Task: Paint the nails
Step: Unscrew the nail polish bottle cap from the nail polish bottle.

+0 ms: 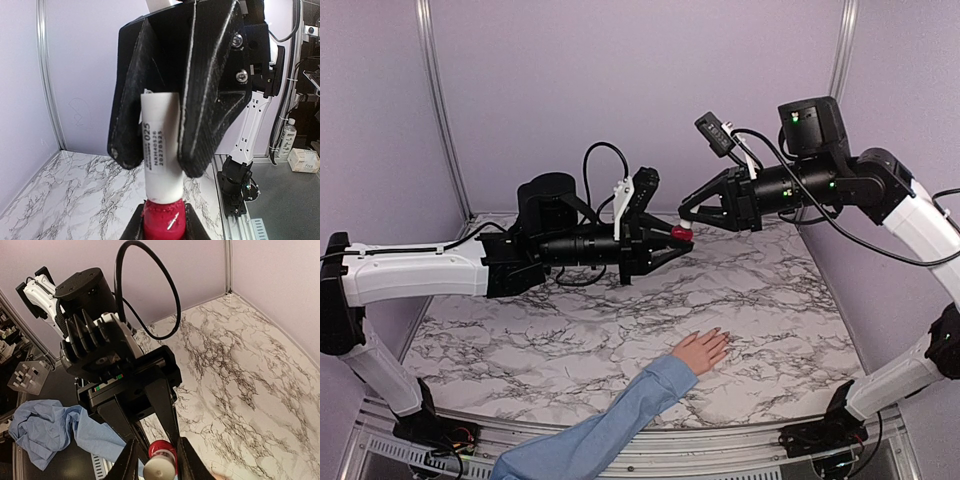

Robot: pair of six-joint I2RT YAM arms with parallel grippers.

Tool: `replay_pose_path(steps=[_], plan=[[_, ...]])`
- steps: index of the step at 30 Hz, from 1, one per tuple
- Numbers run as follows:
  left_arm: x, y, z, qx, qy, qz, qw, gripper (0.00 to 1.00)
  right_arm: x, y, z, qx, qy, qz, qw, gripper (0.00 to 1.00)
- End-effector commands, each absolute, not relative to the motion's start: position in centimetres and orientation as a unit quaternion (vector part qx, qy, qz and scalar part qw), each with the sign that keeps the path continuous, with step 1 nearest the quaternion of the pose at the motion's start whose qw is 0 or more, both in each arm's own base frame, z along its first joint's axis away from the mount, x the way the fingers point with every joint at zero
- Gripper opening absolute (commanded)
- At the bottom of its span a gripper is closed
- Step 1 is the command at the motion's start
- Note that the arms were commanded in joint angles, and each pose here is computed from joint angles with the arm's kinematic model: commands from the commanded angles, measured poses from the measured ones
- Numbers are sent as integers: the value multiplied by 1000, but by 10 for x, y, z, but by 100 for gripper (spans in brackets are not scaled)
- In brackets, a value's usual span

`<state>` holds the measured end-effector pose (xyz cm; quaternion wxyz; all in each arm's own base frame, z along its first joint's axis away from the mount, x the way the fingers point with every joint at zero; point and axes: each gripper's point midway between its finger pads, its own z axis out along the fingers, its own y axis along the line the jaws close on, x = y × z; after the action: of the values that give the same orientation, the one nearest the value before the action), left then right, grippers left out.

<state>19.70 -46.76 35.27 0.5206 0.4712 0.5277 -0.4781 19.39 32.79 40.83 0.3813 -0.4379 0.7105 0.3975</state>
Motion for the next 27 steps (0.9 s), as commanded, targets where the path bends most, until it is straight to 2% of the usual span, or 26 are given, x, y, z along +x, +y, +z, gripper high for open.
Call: replay_pose_path(steps=[1, 4, 7, 10, 15, 27], plan=[[200, -465, 360, 465, 518, -480, 534, 0, 193, 328, 415, -445, 706, 392, 387, 25], [201, -464, 360, 464, 517, -481, 535, 0, 194, 328, 414, -445, 707, 391, 386, 21], [202, -464, 360, 464, 516, -481, 536, 0, 194, 330, 414, -447, 706, 391, 386, 10], [203, -464, 358, 463, 518, -479, 536, 0, 193, 330, 419, -448, 701, 394, 390, 4], [204, -464, 355, 456, 526, -485, 529, 0, 191, 331, 427, -449, 693, 397, 399, 0], [205, -465, 352, 454, 530, -489, 524, 0, 187, 330, 437, -461, 677, 390, 421, 0]])
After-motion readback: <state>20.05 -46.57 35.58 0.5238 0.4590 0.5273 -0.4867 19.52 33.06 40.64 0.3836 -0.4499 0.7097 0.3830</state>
